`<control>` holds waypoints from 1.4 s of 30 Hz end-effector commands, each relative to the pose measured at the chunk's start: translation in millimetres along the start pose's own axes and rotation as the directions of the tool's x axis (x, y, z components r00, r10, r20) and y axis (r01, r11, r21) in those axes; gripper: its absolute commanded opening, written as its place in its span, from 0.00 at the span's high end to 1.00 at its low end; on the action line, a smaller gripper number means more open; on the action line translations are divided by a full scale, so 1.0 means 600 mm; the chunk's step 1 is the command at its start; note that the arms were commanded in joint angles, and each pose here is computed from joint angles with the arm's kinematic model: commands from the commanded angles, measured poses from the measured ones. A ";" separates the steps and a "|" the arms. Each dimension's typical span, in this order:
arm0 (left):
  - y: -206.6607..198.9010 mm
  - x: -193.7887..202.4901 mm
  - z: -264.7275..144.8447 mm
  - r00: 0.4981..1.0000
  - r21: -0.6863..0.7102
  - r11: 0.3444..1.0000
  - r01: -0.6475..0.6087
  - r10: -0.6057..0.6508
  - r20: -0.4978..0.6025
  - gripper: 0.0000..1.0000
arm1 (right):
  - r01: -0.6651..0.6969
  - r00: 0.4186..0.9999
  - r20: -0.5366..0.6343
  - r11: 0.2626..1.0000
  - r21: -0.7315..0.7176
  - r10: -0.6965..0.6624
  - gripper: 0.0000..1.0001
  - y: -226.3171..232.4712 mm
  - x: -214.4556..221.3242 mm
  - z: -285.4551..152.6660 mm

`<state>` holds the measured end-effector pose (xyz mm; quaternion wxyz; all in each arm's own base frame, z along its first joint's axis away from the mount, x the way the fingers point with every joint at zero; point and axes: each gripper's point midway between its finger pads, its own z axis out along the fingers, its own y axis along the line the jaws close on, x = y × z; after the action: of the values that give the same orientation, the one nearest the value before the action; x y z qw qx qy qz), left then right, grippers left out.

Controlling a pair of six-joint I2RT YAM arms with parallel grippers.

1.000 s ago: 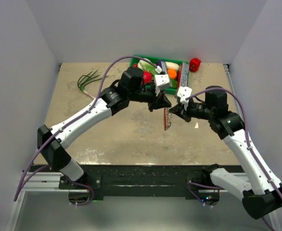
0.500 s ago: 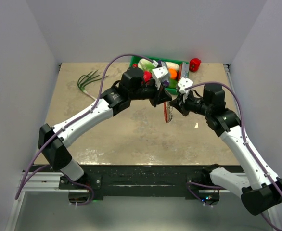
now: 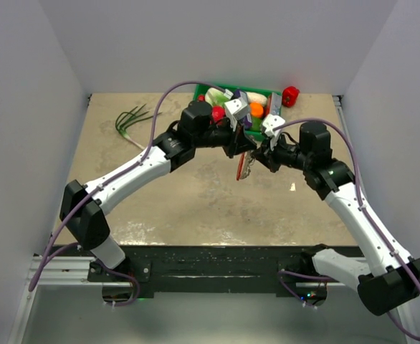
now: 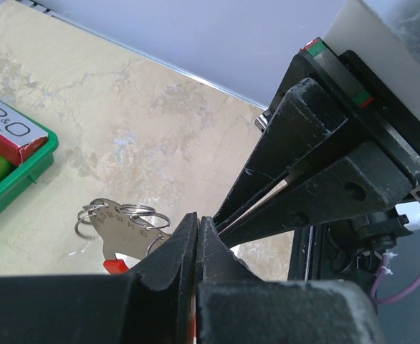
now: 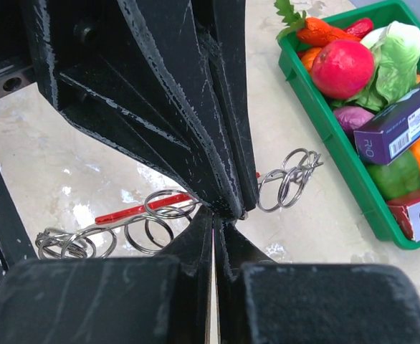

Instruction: Remove the keys from the keyring

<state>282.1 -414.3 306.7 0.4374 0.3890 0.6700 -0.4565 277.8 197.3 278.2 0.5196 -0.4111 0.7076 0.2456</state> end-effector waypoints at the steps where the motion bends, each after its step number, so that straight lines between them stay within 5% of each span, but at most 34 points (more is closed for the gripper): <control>1: -0.048 0.034 0.035 0.999 0.153 0.987 0.051 -0.048 -0.026 1.00 | 0.124 0.965 0.244 0.985 -0.121 -0.091 1.00 0.041 -0.118 -0.003; 14: -0.023 0.022 -0.015 0.990 0.213 0.969 0.126 -0.138 0.043 1.00 | 0.125 0.955 0.281 0.987 -0.096 -0.094 1.00 0.040 -0.142 -0.021; 26: -0.023 -0.040 -0.092 0.990 0.209 0.978 0.003 -0.032 0.137 1.00 | 0.157 0.969 0.191 0.988 0.015 -0.157 1.00 0.014 -0.097 -0.032; 42: -0.025 -0.042 -0.118 0.989 0.185 0.979 -0.088 0.065 0.129 1.00 | 0.190 0.974 0.104 0.974 0.127 -0.203 1.00 -0.018 -0.059 -0.037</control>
<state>265.5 -368.0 328.6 0.4366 0.4158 0.5995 -0.5264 268.1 201.2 313.2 0.5778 -0.4423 0.6477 0.2258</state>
